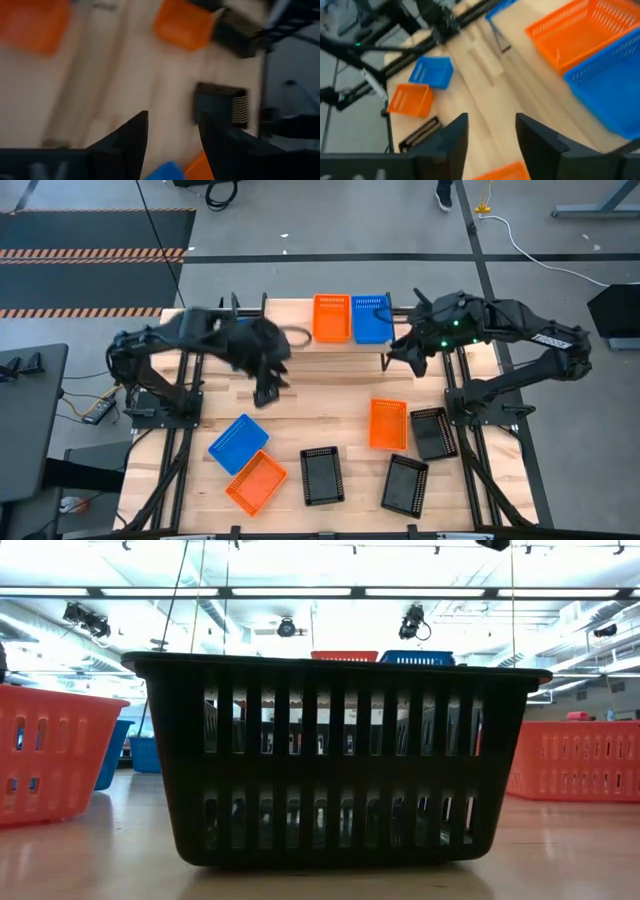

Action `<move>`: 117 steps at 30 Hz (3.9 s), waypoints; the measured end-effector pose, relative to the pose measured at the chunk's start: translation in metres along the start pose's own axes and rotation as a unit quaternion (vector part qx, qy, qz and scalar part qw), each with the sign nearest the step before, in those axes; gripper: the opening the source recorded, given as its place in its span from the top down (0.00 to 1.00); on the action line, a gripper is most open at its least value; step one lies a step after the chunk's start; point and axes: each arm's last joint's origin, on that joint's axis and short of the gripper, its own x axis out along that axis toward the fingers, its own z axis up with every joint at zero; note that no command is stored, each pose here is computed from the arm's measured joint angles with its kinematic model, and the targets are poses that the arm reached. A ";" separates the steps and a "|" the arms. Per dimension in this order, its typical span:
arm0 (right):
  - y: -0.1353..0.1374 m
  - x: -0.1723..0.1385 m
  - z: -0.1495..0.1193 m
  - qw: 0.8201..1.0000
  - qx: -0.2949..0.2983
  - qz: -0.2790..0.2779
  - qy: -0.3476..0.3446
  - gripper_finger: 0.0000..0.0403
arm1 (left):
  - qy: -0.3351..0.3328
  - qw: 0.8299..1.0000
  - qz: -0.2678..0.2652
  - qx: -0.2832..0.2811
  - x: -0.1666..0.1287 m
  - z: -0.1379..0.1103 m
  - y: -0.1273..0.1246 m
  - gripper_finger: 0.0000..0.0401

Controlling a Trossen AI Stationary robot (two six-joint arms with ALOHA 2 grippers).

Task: Stack baskets on shelf by color
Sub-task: Put the bottom left black bin on the shelf

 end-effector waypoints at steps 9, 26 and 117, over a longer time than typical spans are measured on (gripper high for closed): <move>0.010 0.000 -0.014 0.999 -0.009 0.012 0.050 0.44 | -0.025 0.997 -0.066 0.017 0.060 0.004 -0.085 0.54; 0.015 -0.016 -0.035 0.992 -0.053 0.027 0.107 0.43 | 0.041 0.994 -0.105 -0.008 0.182 -0.048 -0.202 0.56; 0.009 -0.018 -0.030 0.995 0.036 -0.087 0.019 0.43 | 0.103 0.956 0.205 0.181 0.051 0.024 0.083 0.97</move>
